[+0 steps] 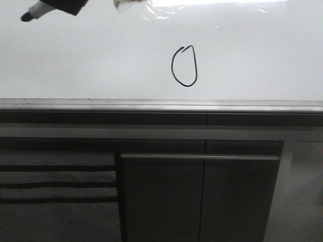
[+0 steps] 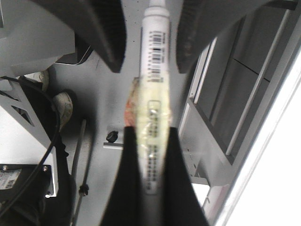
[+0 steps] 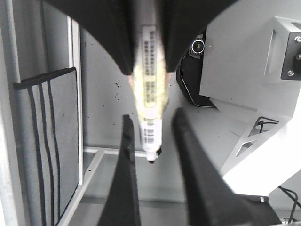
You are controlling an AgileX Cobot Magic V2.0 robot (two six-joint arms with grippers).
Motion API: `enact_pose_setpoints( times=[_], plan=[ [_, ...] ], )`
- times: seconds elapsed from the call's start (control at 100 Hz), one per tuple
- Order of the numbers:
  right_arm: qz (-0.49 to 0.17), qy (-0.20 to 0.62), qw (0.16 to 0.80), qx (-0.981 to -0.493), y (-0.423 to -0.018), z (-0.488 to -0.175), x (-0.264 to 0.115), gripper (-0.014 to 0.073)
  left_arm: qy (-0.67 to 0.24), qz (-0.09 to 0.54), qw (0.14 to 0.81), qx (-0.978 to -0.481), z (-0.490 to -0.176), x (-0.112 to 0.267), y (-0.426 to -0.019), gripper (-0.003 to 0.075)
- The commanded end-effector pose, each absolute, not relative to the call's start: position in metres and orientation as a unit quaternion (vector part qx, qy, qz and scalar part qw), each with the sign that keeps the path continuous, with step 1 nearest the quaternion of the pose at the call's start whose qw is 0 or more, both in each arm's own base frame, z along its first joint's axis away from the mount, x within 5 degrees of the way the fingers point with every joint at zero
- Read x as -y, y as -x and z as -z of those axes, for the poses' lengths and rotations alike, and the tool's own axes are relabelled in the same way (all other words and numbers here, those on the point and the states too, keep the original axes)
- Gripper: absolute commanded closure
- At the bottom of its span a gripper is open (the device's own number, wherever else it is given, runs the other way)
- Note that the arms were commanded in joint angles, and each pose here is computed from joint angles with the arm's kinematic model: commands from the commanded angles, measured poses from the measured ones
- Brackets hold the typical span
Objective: Write number 0 on whiteboard
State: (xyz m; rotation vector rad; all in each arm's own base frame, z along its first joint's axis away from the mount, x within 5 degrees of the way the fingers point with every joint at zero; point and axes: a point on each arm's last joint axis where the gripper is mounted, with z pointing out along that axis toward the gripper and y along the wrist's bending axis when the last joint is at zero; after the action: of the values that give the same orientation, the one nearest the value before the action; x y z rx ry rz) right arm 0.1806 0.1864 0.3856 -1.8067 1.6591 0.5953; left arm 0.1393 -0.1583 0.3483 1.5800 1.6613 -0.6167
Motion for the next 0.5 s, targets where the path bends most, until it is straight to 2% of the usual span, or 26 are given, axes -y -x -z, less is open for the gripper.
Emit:
enact_pose_setpoints(
  times=[0.0,0.16,0.38,0.49],
  plan=[
    [-0.238,0.676,0.340,-0.609,-0.1726,-0.4029,-0.1854,0.0600,-0.599,0.253,0.412,-0.638,-0.3652,0.1609,-0.1387,0.0602],
    [-0.240,0.672,0.339,-0.613,-0.1726,-0.4029,-0.1854,0.0585,-0.596,0.254,0.412,-0.641,-0.3653,0.1609,-0.1388,0.0679],
    [-0.242,0.676,0.331,-0.613,-0.1713,-0.4022,-0.1850,0.0374,-0.594,0.255,0.412,-0.642,-0.3654,0.1609,-0.1390,0.0736],
    [-0.244,0.680,0.321,-0.612,-0.1709,-0.4064,-0.1804,0.0351,-0.593,0.252,0.413,-0.644,-0.3652,0.1606,-0.1395,0.0740]
  ],
)
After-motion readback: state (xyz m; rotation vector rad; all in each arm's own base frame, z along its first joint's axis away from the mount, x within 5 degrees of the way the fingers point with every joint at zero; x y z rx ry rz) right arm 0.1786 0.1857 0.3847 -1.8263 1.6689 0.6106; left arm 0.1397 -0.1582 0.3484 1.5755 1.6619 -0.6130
